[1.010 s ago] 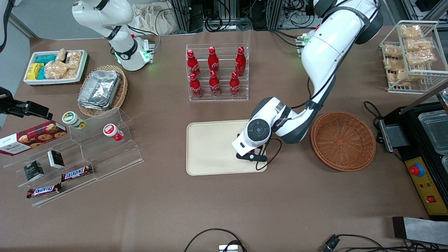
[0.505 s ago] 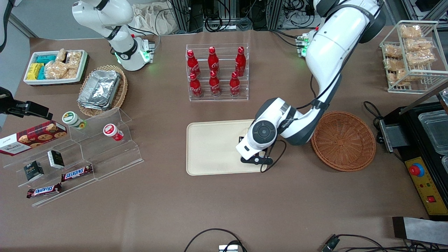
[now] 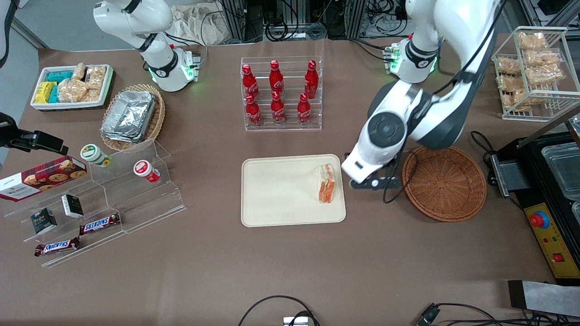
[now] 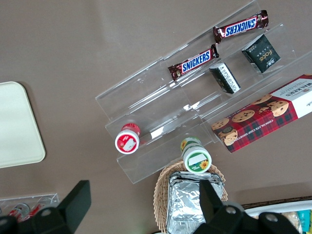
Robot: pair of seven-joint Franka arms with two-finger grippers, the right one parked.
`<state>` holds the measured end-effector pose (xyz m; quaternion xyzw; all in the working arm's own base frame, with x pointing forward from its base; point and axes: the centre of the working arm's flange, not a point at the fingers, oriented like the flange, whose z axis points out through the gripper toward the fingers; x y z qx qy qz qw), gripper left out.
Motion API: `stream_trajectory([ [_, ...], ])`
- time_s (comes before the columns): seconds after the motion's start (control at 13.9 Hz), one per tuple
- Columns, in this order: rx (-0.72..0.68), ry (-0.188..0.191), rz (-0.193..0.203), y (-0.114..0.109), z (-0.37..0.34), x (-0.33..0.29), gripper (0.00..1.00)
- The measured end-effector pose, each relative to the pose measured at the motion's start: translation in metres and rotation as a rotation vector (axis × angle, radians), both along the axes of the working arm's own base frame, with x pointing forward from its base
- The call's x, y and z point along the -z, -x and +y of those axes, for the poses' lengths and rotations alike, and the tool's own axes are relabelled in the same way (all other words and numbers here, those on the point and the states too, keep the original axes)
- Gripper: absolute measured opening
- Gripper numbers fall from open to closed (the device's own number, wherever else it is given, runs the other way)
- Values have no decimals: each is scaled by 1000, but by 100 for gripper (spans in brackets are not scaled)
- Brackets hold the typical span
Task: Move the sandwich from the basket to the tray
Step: 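Lower the sandwich onto the tray and open the left gripper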
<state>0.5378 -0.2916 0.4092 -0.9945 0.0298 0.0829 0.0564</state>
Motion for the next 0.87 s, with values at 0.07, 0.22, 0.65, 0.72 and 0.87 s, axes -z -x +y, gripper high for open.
stream_trajectory([
  [0.07, 16, 13, -1, 7, 22, -17, 100],
  [0.22, 40, 46, 22, 11, 78, -50, 100],
  [0.65, 20, 88, 20, -15, 217, -113, 100],
  [0.72, 4, 93, 4, -21, 231, -122, 100],
  [0.87, -19, 92, -22, -38, 249, -135, 100],
])
